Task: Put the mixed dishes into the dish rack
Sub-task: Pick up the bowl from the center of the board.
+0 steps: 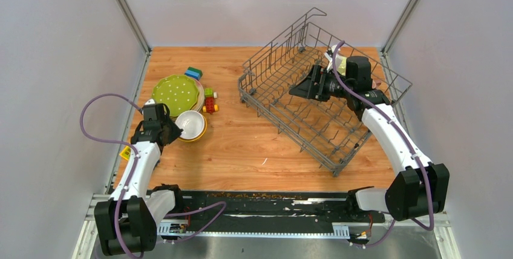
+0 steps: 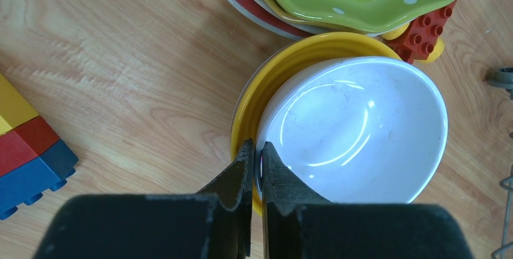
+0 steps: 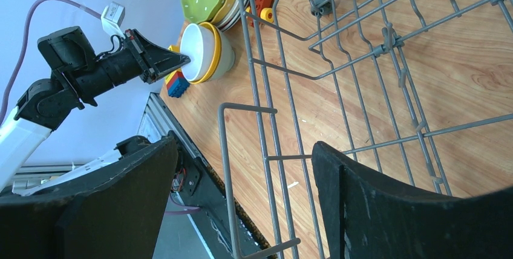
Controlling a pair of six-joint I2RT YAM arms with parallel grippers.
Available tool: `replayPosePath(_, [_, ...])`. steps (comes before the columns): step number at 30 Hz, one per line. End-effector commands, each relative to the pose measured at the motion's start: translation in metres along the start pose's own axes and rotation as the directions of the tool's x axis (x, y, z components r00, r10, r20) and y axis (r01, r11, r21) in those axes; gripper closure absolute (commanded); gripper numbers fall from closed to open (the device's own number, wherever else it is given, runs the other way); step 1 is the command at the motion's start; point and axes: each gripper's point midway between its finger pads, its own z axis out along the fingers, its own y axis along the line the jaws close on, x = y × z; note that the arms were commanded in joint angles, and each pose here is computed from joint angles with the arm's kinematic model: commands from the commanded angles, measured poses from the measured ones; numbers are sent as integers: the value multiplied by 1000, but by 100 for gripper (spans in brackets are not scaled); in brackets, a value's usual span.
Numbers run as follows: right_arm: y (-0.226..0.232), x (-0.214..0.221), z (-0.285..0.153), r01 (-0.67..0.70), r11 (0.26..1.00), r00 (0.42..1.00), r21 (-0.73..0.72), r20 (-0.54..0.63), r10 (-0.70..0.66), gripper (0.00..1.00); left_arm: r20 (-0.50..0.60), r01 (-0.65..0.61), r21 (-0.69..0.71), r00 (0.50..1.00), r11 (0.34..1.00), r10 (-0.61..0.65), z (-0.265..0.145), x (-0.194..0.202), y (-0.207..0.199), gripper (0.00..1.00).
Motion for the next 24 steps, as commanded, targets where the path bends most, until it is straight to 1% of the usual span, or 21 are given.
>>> replayPosePath(1, [15,-13,-6,34,999,999,-21,42,-33,18,31,13,34,999,999,-14,-2,-9,-7,95])
replayPosePath(3, [16,-14,-6,36,999,999,-24,42,-35,17,34,9,47,999,999,-11,-3,-10,-9,100])
replayPosePath(7, [20,-15,-8,40,999,998,-37,43,-38,17,48,-21,137,999,990,14,-7,-14,-25,100])
replayPosePath(11, [22,-18,-9,46,998,998,-35,52,-44,17,42,-36,196,999,980,29,-8,-14,-36,100])
replayPosePath(18, [22,-17,-8,36,998,999,-44,42,-34,17,7,-37,220,999,975,36,-6,-7,-40,100])
replayPosePath(22, [23,-17,-8,36,998,999,-48,41,-34,17,22,-36,181,999,983,32,-10,-10,-33,100])
replayPosePath(24, [23,-17,-8,37,998,999,-48,42,-35,17,47,-35,161,998,986,28,-14,-16,-31,100])
